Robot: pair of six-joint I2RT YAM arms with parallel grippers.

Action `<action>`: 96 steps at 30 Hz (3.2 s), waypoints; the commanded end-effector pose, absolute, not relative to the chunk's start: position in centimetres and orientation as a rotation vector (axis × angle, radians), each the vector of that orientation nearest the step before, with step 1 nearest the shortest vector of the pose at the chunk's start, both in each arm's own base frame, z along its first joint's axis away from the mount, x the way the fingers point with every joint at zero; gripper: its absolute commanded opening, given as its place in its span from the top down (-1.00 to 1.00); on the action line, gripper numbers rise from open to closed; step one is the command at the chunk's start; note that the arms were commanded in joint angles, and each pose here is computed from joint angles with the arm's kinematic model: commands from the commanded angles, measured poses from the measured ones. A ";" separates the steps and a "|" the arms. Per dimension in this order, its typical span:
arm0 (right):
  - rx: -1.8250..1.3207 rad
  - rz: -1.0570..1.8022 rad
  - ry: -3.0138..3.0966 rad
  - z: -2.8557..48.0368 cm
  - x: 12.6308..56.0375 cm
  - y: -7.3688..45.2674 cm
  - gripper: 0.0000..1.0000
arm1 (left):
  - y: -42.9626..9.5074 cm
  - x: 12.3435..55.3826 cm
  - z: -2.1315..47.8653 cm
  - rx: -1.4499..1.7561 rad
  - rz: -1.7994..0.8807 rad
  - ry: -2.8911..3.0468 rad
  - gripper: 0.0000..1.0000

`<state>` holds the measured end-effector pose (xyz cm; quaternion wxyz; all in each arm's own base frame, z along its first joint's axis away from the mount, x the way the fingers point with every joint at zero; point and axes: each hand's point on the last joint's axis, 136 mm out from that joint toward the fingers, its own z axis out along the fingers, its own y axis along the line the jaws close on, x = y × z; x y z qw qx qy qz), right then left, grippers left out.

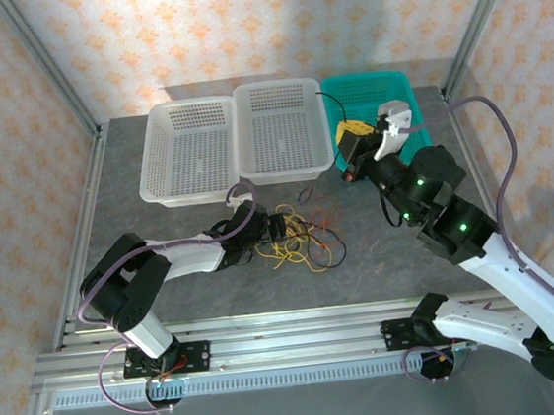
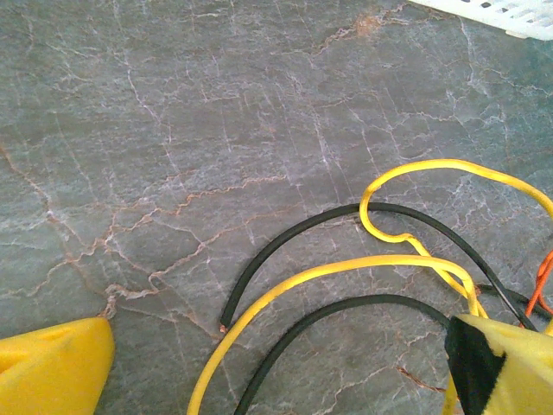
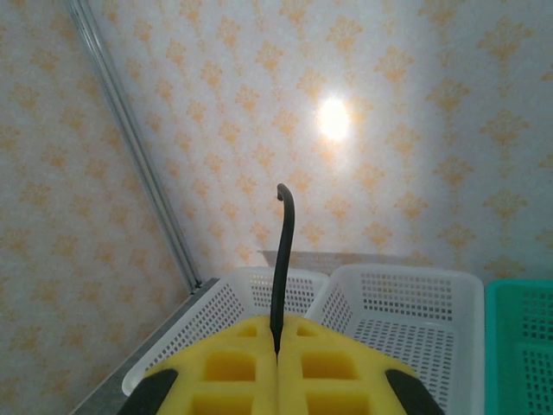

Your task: Untangle the cables

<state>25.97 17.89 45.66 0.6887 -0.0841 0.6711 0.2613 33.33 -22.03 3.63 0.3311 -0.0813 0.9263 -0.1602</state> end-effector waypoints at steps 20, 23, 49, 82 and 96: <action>0.035 0.209 1.491 48.8 28.3 12.2 1.00 | -21.8 34.3 20.2 -0.103 -0.410 2.091 -0.98; 0.039 0.181 1.498 48.5 29.2 12.6 1.00 | -22.6 34.7 23.3 -0.073 -0.460 2.029 -0.98; 0.237 0.122 1.662 42.5 44.5 6.7 1.00 | -36.8 44.3 29.2 0.091 -0.777 1.931 -0.98; 0.680 0.308 2.359 12.5 60.2 0.6 0.97 | -41.7 48.0 20.2 0.163 -0.744 2.109 -0.99; 0.673 0.264 2.283 16.7 59.1 -0.3 0.08 | -41.3 47.9 21.0 0.176 -0.705 2.116 -0.98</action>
